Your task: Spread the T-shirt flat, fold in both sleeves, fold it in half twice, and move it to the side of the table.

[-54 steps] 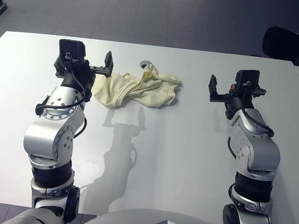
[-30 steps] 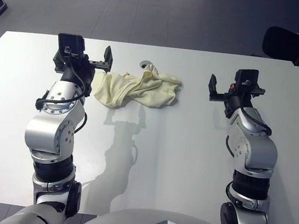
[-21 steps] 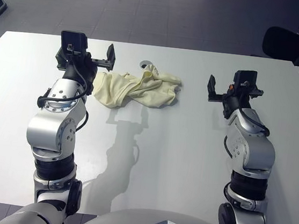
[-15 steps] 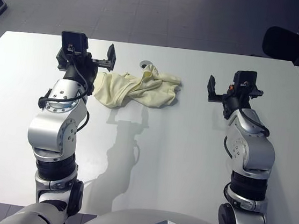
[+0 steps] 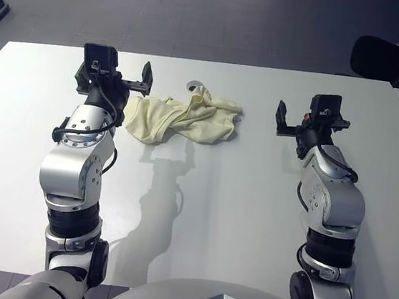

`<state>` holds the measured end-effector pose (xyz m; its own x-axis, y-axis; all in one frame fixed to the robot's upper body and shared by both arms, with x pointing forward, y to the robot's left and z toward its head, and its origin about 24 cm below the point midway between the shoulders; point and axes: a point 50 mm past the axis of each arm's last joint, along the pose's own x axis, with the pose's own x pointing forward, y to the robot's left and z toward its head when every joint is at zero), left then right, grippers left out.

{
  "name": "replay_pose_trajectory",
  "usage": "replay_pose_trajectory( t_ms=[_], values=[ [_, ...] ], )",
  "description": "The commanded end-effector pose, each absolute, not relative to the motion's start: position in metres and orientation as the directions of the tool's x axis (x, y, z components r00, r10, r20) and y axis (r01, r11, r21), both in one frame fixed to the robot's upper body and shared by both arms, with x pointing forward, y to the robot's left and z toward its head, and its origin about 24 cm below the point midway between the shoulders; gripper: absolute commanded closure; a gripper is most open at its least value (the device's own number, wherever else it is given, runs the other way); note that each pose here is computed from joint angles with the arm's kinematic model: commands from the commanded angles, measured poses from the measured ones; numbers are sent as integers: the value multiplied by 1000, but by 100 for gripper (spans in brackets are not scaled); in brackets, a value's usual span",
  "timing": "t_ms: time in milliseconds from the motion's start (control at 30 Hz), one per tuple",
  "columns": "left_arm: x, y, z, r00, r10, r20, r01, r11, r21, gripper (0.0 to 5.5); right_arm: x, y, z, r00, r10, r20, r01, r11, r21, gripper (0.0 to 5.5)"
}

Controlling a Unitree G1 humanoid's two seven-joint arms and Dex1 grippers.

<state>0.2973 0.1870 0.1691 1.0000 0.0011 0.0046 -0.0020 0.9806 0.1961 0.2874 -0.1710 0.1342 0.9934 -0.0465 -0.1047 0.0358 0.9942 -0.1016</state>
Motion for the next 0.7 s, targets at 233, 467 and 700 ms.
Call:
replay_pose_trajectory(
  t_ms=[233,467,700],
  values=[
    [368,173,77,884,-222,-410,464,518,719,10,296,-169,141,996,-51,-70,44,995,-91,11],
    [346,153,34,734,-399,-550,679,414,606,10,297,-171,141,996,-47,-70,41,995,-93,11],
    [299,140,44,633,-549,-546,768,360,529,10,292,-169,140,985,127,-116,-150,962,-226,11]
  ],
)
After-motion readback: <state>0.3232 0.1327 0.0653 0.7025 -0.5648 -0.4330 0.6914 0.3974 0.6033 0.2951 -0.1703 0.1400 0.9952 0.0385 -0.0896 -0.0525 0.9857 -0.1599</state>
